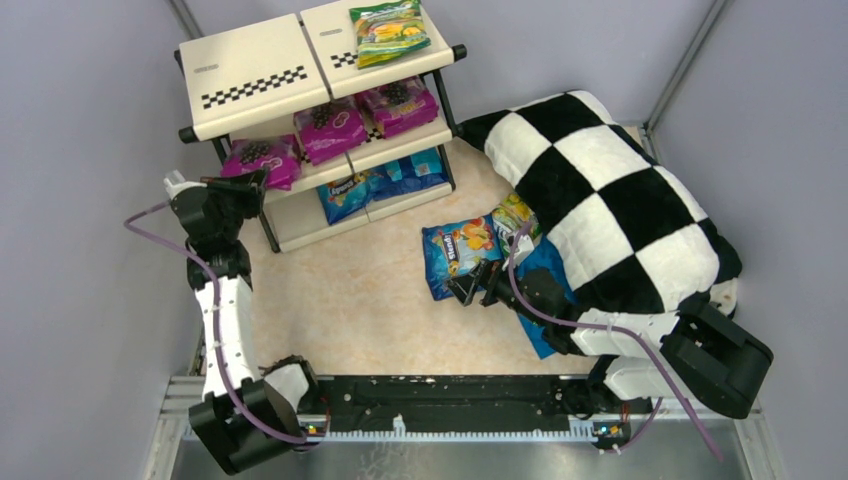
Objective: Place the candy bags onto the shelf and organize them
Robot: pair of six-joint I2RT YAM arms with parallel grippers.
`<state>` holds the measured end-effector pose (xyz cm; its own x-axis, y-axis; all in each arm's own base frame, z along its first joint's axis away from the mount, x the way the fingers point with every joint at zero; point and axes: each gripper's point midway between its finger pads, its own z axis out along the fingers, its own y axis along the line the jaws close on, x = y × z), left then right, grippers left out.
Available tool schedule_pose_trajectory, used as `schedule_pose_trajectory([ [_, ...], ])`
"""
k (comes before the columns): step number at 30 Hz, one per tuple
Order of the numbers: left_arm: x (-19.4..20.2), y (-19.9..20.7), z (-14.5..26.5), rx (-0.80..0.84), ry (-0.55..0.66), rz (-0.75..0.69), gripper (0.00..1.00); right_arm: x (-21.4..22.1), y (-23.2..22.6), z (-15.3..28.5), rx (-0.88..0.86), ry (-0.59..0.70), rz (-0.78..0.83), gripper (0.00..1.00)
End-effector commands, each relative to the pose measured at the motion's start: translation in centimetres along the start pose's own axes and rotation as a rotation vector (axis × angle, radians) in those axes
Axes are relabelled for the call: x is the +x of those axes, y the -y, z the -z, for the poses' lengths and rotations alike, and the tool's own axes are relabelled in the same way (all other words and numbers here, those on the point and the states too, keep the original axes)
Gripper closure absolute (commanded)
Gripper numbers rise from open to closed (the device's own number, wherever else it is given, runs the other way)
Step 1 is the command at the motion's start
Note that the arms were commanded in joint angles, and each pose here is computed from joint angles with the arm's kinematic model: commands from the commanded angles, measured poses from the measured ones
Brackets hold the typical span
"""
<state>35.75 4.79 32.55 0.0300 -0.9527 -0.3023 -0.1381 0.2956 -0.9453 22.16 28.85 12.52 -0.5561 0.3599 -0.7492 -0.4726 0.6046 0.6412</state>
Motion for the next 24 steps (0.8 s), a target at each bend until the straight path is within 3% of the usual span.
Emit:
schedule_pose_trajectory([
  [1, -0.1, 3.9, -0.3, 0.222, -0.036, -0.049, 1.00, -0.9, -0.4, -0.3, -0.015, 0.034, -0.009, 0.05],
  [9, -2.0, 3.2, -1.2, 0.275, 0.094, 0.020, 1.00, -0.8, -0.2, -0.4, -0.009, 0.026, -0.011, 0.05],
  [16, -1.3, 2.4, -3.5, 0.275, 0.055, 0.125, 1.00, -0.7, -0.1, -0.7, -0.008, 0.018, -0.016, 0.05],
  [24, -0.7, 3.3, -5.1, 0.296, 0.086, 0.113, 1.00, -0.8, -0.1, -0.8, -0.009, 0.014, -0.020, 0.05],
])
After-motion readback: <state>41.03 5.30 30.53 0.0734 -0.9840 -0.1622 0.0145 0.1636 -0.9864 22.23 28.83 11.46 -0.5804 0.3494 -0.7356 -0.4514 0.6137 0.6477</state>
